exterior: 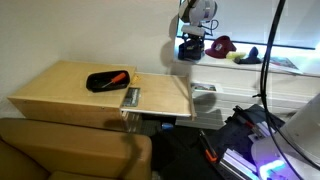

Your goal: Place the screwdriver in the black bowl, move the sticky notes to the windowsill, then unstack the caps

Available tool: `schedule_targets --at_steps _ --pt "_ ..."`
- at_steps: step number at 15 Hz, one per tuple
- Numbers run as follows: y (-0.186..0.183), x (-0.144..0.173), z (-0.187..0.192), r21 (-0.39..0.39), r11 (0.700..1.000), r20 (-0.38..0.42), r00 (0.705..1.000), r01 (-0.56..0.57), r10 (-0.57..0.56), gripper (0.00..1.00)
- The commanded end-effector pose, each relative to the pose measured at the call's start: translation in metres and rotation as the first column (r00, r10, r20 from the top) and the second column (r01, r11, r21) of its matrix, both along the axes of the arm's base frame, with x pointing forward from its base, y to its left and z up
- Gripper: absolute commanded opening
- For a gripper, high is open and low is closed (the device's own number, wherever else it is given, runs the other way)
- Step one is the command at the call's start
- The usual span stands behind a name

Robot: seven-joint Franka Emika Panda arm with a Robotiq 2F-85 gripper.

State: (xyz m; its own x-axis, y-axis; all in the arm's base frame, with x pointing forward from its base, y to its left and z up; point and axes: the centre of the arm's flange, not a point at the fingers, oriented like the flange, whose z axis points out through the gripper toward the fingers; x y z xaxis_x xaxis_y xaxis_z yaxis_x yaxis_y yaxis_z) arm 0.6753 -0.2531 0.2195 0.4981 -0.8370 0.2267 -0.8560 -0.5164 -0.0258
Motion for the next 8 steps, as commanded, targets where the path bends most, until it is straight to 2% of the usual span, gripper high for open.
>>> schedule_targets --at_steps 1,3,4,8 --pt "0.0 0.0 0.0 0.001 1.0 0.0 1.0 0.0 0.0 1.0" --pt "-0.003 0.01 -0.015 -0.066 0.997 -0.1 0.994 0.036 -0.042 1.0" --pt "0.001 0.015 -0.027 -0.132 0.99 -0.131 0.99 0.039 -0.056 1.0" --pt "0.03 0.019 -0.056 -0.28 0.958 -0.246 0.969 -0.057 -0.014 1.0"
